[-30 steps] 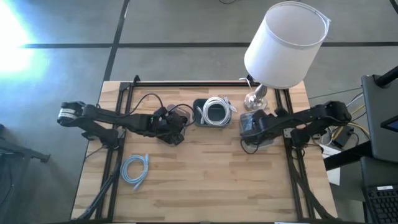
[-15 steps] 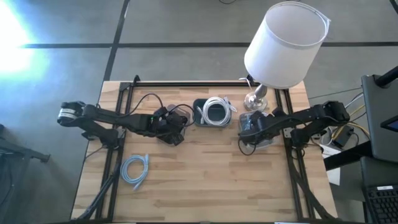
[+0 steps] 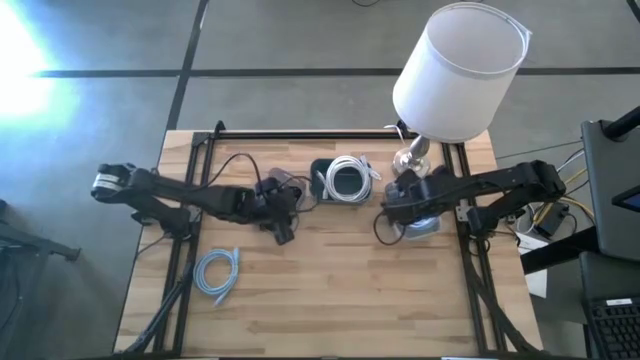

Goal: Sort HDMI cables
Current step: Put the blue HDMI cable into the white bin

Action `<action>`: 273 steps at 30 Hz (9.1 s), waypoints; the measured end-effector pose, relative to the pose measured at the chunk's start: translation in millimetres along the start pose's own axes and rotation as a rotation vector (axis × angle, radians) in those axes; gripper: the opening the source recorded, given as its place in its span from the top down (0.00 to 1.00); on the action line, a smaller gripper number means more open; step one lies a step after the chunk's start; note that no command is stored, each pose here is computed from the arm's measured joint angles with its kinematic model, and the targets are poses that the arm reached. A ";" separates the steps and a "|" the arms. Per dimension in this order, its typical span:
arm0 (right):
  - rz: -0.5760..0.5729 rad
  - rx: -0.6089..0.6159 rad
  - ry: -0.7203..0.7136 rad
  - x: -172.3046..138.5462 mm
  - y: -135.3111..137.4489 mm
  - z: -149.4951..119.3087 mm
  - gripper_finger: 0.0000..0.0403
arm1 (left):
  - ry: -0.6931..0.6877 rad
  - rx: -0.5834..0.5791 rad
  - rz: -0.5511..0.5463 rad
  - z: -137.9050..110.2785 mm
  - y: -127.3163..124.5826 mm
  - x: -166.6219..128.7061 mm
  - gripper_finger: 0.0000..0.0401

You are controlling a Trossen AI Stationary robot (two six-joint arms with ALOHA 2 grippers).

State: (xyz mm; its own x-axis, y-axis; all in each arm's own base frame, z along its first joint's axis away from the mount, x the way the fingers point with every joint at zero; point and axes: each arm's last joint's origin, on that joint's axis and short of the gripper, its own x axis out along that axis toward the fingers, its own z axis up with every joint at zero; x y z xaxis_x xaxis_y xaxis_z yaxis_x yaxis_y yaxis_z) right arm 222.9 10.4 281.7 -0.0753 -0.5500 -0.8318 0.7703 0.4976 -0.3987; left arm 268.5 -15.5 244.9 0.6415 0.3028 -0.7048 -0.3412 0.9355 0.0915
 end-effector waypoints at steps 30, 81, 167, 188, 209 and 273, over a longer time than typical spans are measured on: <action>0.708 -0.096 -0.490 -7.1 85.9 10.0 0.65 | 0.574 -0.584 0.035 -138.0 -65.2 -87.3 0.62; 0.650 -0.229 -0.504 5.3 86.8 2.4 0.64 | 0.653 -0.765 0.099 -152.3 -91.6 -59.9 0.69; 1.172 0.222 -0.630 12.8 101.7 2.1 0.67 | -0.109 0.438 0.095 -6.7 -128.3 -7.5 0.89; 1.134 0.229 -0.583 19.2 101.1 1.6 0.57 | -0.073 0.600 0.137 8.3 -132.2 14.0 0.89; 1.133 0.222 -0.574 19.8 101.5 0.5 0.55 | -0.088 0.658 0.208 -0.4 -140.2 3.9 0.89; 1.088 0.145 -0.638 18.2 102.1 -1.5 0.90 | -0.131 0.553 0.141 24.2 -122.0 23.4 0.84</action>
State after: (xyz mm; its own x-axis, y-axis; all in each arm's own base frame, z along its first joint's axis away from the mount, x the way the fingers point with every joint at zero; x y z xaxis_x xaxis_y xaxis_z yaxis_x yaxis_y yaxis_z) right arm 299.2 52.2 225.3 0.9239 -0.1488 -0.3525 0.3069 0.8384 0.4505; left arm 341.8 -118.1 234.3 0.7076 0.4182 -0.5696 -0.0426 0.8299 0.5564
